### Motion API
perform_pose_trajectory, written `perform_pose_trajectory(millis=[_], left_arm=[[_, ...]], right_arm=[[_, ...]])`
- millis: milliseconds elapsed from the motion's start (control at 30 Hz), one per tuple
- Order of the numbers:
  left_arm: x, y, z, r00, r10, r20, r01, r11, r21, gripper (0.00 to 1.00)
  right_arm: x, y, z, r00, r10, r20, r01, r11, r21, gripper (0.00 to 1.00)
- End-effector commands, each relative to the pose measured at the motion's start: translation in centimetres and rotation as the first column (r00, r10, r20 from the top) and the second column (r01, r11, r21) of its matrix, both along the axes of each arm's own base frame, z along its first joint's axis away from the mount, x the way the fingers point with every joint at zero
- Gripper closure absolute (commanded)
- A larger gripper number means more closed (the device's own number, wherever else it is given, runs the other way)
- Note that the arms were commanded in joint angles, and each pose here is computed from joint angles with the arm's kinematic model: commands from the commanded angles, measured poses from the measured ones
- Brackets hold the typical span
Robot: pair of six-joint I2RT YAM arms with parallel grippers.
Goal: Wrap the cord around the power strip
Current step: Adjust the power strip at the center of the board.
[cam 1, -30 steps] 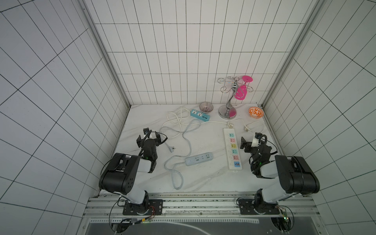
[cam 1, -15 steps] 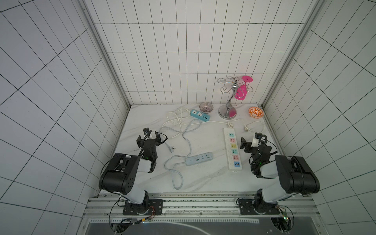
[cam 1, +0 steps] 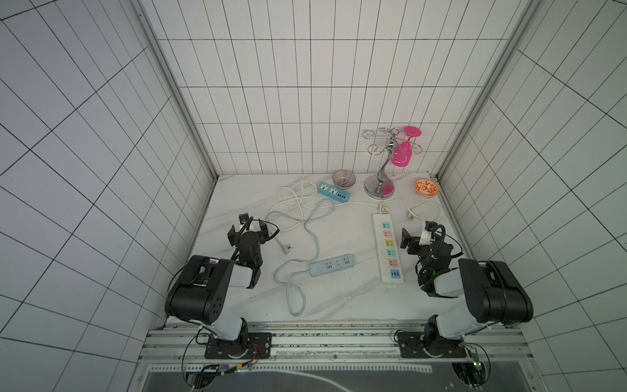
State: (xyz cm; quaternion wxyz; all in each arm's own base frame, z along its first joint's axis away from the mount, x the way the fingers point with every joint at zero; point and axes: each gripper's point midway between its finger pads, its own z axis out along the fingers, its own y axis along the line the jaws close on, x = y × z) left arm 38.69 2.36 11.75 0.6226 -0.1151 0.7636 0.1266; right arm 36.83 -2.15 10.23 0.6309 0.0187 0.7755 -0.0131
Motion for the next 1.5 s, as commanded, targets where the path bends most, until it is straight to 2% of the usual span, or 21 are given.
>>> perform_pose_trajectory(millis=[0,267,367,467,533,633,800,933,1100,1233,1333,1467], left_arm=[[0.4,0.0,1.4,0.999,-0.001,0.048,0.002,1.000,-0.017,0.02],[0.4,-1.1,4.0,0.997,-0.042,0.065,0.040,0.999,0.028,0.02],[-0.1,-1.6,5.0,0.997,-0.056,0.050,0.054,0.998,0.037,0.03],[-0.3,-2.4,7.0,0.991,-0.096,0.088,0.088,0.992,0.090,0.02],[-0.5,-3.0,8.6,0.987,-0.119,0.113,0.100,0.983,0.156,0.02],[-1.0,-2.9,10.7,0.981,-0.115,0.158,0.085,0.979,0.184,0.02],[-2.2,-3.1,12.0,0.972,-0.130,0.195,0.095,0.980,0.176,0.02],[-2.8,-3.4,12.5,0.965,-0.153,0.215,0.115,0.977,0.177,0.02],[-3.0,-4.1,13.2,0.957,-0.191,0.220,0.155,0.973,0.171,0.02],[-3.3,-5.0,14.0,0.944,-0.236,0.232,0.199,0.965,0.173,0.02],[-3.4,-5.3,14.0,0.939,-0.254,0.234,0.217,0.961,0.171,0.02],[-3.6,-5.4,13.7,0.936,-0.264,0.235,0.231,0.960,0.158,0.02]], right_arm=[[1.5,0.1,2.6,0.996,0.015,0.083,-0.013,1.000,-0.016,0.01],[2.2,1.3,4.0,0.994,0.091,0.054,-0.089,0.995,-0.037,0.01],[2.3,2.0,5.0,0.991,0.124,0.050,-0.122,0.991,-0.053,0.01],[2.3,2.8,7.2,0.984,0.160,0.083,-0.154,0.985,-0.075,0.01],[2.1,3.9,9.5,0.966,0.210,0.150,-0.198,0.976,-0.093,0.01],[2.9,6.4,11.3,0.935,0.334,0.118,-0.324,0.941,-0.095,0.02],[3.0,12.8,10.5,0.808,0.589,-0.013,-0.589,0.808,-0.027,0.06],[1.1,19.2,8.4,0.647,0.751,-0.128,-0.755,0.655,0.025,0.09],[-2.0,25.3,3.9,0.464,0.827,-0.318,-0.862,0.505,0.055,0.09],[-4.4,27.5,0.1,0.345,0.813,-0.469,-0.906,0.419,0.059,0.08],[-5.9,28.1,-1.1,0.303,0.790,-0.533,-0.929,0.370,0.019,0.08],[-6.4,27.6,-0.5,0.349,0.754,-0.556,-0.928,0.361,-0.092,0.05]])
